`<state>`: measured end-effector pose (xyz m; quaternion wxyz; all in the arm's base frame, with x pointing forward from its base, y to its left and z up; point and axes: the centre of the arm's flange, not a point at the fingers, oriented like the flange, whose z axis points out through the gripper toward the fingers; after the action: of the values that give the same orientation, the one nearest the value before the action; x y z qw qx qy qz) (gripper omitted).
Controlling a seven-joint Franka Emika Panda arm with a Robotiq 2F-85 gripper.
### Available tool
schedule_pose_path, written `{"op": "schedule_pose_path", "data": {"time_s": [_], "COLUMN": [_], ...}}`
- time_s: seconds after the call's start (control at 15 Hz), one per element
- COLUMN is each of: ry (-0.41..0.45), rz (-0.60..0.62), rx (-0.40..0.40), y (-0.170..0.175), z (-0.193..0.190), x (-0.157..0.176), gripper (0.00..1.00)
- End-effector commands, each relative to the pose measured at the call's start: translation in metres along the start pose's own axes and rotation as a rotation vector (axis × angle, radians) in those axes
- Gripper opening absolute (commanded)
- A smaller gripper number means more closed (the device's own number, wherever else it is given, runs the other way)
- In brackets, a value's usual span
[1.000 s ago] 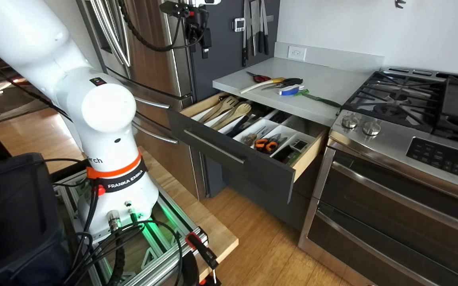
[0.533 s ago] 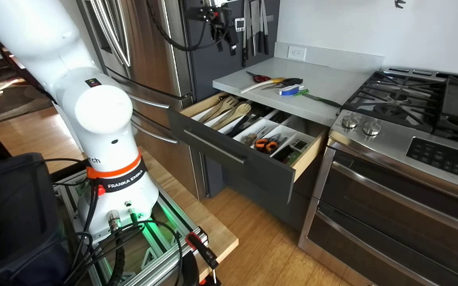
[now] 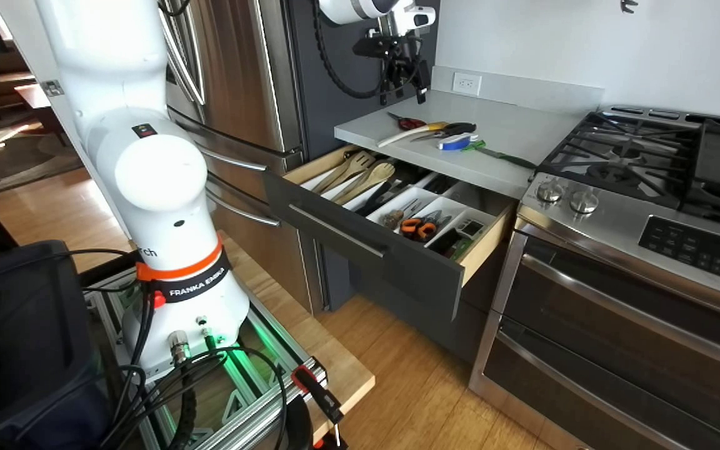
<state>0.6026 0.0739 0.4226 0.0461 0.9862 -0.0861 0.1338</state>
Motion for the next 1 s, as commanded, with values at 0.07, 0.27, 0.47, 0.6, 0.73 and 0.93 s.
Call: {"op": "schedule_pose_path", "data": {"time_s": [0.07, 0.27, 0.47, 0.6, 0.73, 0.93], "ry": [0.013, 0.011, 0.026, 0.029, 0.029, 0.030], "rz": [0.025, 0.029, 0.022, 0.005, -0.017, -0.079], "rx": [0.006, 0.004, 0.010, 0.011, 0.022, 0.041], "y": [0.007, 0.009, 0.004, 0.006, 0.009, 0.014], "z": [0.026, 0.039, 0.028, 0.038, 0.052, 0.078], "x": [0.021, 0.027, 0.027, 0.036, 0.046, 0.059], "gripper": [1.00, 1.00, 1.00, 1.00, 1.00, 1.00]}}
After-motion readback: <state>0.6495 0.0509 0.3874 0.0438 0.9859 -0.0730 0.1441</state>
